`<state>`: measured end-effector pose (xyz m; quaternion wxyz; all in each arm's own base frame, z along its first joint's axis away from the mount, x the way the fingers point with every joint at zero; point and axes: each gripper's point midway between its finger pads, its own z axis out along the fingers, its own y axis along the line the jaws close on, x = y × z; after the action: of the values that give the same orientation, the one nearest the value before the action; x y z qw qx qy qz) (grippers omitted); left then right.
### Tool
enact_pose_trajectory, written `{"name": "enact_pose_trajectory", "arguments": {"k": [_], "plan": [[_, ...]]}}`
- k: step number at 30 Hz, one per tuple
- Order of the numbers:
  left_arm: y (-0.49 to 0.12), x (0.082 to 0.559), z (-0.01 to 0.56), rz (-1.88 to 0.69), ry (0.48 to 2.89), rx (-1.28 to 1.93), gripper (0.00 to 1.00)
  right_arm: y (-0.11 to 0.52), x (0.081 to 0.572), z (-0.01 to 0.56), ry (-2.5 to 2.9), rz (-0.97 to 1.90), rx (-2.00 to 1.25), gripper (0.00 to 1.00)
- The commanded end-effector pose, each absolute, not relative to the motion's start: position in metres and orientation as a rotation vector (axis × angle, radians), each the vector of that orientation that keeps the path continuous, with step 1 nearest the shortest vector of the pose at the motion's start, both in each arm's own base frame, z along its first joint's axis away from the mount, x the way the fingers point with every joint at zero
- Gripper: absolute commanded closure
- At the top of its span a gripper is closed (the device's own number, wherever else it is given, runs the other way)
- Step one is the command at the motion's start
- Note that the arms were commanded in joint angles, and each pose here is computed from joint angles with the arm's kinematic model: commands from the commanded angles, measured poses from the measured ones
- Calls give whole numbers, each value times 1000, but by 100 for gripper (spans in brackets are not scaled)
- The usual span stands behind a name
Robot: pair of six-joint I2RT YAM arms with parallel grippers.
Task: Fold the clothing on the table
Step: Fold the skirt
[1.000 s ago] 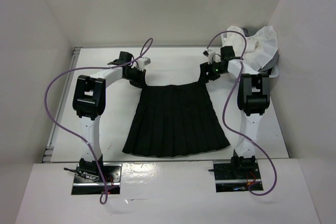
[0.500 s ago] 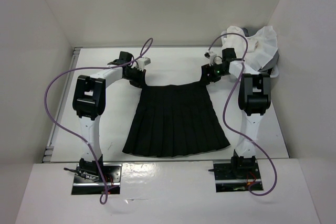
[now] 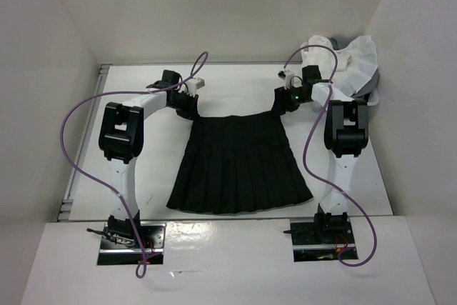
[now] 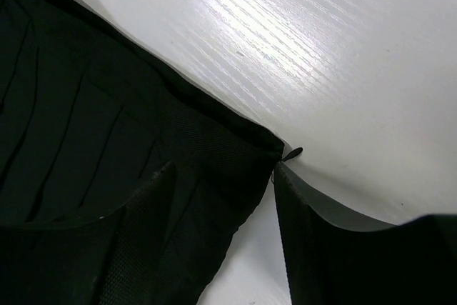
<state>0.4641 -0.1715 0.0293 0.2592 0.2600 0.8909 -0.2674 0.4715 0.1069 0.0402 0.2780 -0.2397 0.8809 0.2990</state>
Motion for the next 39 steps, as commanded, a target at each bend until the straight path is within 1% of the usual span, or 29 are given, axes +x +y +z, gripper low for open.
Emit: {"name": "enact_pose_trajectory", "arguments": {"k": [1, 5, 6, 7, 9, 10, 15, 16, 18, 19, 21, 22, 24, 25, 26, 30, 31, 33, 37, 39], "plan": [[-174, 463, 48, -710, 2361, 752, 95, 111, 477, 40, 2327, 825, -653, 39], [-174, 463, 44, -713, 2370, 751, 95, 112, 479, 39, 2332, 829, -643, 46], [-174, 463, 44, -713, 2370, 751, 95, 112, 479, 39, 2332, 829, -643, 50], [-174, 463, 44, -713, 2370, 751, 95, 112, 479, 39, 2332, 829, -643, 50], [-174, 463, 44, -713, 2370, 751, 95, 112, 479, 34, 2340, 834, -640, 54], [-174, 463, 44, -713, 2370, 751, 95, 112, 479, 34, 2340, 834, -640, 54], [-174, 463, 44, -713, 2370, 751, 95, 112, 479, 34, 2340, 834, -640, 62], [-174, 463, 44, -713, 2370, 751, 95, 112, 478, 30, 2348, 838, -638, 67], [-174, 463, 44, -713, 2370, 751, 95, 112, 478, 30, 2349, 839, -638, 72], [-173, 462, 39, -716, 2379, 750, 95, 112, 478, 30, 2349, 839, -638, 77], [-173, 462, 39, -716, 2379, 750, 95, 112, 478, 30, 2349, 839, -638, 82], [-173, 462, 39, -716, 2379, 750, 95, 112, 478, 30, 2349, 839, -638, 87], [-173, 462, 39, -716, 2379, 750, 95, 112, 480, 31, 2339, 833, -641, 92], [-173, 462, 39, -716, 2379, 750, 95, 112, 480, 31, 2339, 833, -641, 98], [-174, 465, 42, -713, 2370, 751, 95, 110, 480, 30, 2344, 822, -639, 100], [-169, 464, 42, -712, 2381, 739, 95, 109, 481, 34, 2345, 811, -629, 100], [-170, 467, 49, -706, 2363, 741, 95, 109, 481, 34, 2345, 811, -629, 100], [-166, 470, 53, -699, 2356, 731, 95, 108, 484, 46, 2324, 786, -634, 100], [-157, 483, 80, -667, 2299, 723, 95, 107, 490, 64, 2290, 754, -642, 100], [-153, 491, 94, -651, 2270, 714, 95, 107, 497, 84, 2249, 735, -642, 100]]}}
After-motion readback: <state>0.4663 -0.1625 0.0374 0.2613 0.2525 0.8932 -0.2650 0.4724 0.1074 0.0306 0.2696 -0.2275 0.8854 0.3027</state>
